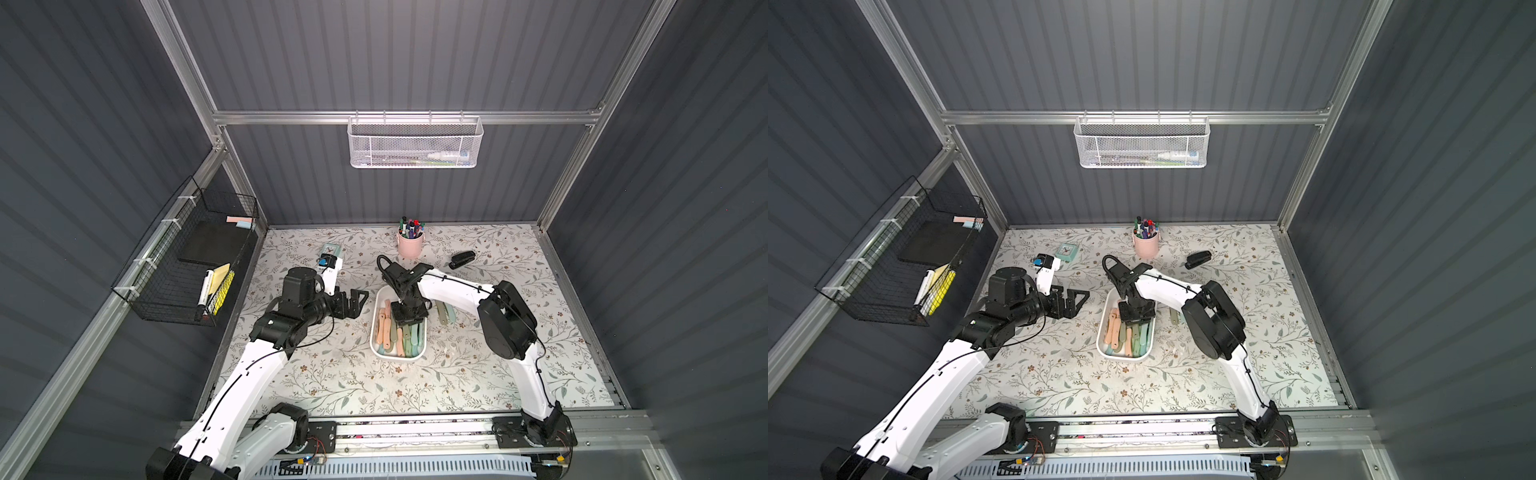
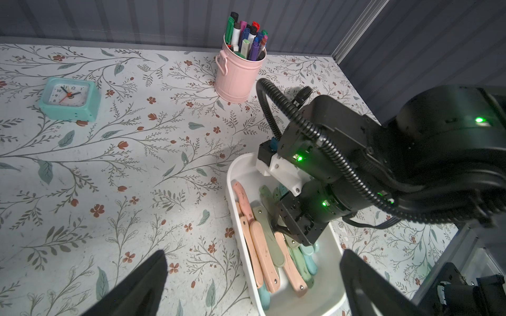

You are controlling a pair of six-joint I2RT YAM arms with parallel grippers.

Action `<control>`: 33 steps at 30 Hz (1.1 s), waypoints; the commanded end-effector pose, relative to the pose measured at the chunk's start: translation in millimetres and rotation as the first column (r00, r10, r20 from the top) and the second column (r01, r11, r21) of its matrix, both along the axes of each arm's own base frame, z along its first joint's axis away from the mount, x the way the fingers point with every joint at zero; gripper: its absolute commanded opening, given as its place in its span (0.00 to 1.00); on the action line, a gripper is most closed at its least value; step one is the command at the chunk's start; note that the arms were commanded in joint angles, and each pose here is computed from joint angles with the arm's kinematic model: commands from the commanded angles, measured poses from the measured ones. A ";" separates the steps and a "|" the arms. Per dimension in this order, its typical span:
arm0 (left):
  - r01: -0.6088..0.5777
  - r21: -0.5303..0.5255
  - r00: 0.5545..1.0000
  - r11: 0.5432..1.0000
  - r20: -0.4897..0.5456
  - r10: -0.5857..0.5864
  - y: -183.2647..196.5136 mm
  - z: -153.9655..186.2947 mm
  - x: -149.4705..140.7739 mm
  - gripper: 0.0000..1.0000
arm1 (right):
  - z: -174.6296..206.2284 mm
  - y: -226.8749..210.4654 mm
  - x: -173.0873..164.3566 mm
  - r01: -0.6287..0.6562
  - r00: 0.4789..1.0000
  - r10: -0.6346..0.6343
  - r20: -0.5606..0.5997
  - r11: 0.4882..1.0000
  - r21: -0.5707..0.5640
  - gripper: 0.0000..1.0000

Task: Take the fruit knife out of the storage box
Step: Pick up the fruit knife from the storage box.

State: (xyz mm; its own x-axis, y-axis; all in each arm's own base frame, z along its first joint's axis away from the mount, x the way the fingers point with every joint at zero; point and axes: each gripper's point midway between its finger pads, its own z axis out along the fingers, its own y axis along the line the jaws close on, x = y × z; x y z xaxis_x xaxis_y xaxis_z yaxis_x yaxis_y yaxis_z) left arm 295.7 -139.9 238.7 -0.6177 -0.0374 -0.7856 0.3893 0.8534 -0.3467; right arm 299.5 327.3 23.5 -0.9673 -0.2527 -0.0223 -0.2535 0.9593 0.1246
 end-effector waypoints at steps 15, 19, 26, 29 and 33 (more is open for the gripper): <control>-0.011 0.017 1.000 1.000 -0.014 0.011 3.9 -5.9 -1.2 0.99 | -5.0 -14.8 -0.7 -0.004 1.000 0.003 -0.013 0.996 -0.086 0.24; -0.008 0.015 1.000 1.000 -0.017 0.008 3.1 -6.4 -1.0 0.99 | 7.4 -14.0 6.4 -0.001 0.999 0.003 0.034 0.997 -0.071 0.23; 0.010 0.002 1.000 1.000 -0.012 -0.010 0.0 -4.1 -2.6 0.99 | 37.0 -10.3 21.1 -0.010 0.992 0.013 0.129 1.000 -0.022 0.23; 0.042 -0.018 0.999 0.999 -0.012 -0.042 -5.7 -2.8 -4.2 1.00 | 50.8 -9.5 27.9 -0.015 0.986 0.014 0.164 1.000 0.002 0.23; 0.138 -0.071 0.990 0.988 -0.012 -0.139 -21.7 1.3 -10.9 0.99 | 65.1 -10.4 35.2 -0.021 0.981 0.014 0.193 0.999 0.035 0.23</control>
